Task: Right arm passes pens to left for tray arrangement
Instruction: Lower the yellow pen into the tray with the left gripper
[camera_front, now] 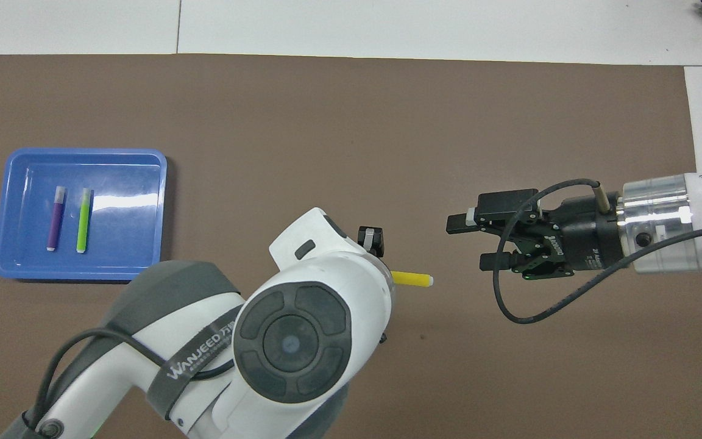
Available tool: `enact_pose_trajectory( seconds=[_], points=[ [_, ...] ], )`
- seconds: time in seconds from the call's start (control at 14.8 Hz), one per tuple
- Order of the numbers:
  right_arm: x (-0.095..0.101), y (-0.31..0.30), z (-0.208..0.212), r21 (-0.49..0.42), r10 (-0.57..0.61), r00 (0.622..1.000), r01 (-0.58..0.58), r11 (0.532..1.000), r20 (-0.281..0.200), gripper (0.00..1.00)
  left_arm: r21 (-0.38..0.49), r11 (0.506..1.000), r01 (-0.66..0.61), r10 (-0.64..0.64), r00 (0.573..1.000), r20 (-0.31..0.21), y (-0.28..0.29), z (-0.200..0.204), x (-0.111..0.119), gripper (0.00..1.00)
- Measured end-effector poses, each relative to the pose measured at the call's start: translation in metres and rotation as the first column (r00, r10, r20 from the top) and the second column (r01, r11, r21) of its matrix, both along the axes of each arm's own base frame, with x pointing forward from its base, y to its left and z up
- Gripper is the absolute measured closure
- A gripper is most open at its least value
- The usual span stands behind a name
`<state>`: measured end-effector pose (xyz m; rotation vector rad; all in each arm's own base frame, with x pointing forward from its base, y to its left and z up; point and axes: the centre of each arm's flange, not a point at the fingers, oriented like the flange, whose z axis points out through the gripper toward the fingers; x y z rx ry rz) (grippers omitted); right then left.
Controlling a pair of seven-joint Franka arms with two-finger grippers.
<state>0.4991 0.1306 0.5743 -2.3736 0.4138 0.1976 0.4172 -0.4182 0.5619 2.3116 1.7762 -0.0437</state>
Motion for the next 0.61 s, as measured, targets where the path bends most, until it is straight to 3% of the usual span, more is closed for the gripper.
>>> enact_pose_trajectory(
  seconds=[0.2, 0.61],
  points=[
    [0.001, -0.019, -0.01, -0.196, 0.125, 0.989, -0.109, 0.975, 0.076, 0.0, 0.056, 0.991, 0.121, -0.12, 0.993, -0.02, 0.034, -0.012, 0.02, 0.83],
    [0.011, -0.065, -0.015, -0.53, 0.297, 0.944, -0.18, 0.829, 0.144, 0.0, 0.134, 0.914, 0.382, -0.371, 0.923, -0.099, 0.131, -0.04, 0.053, 0.83]
  ],
)
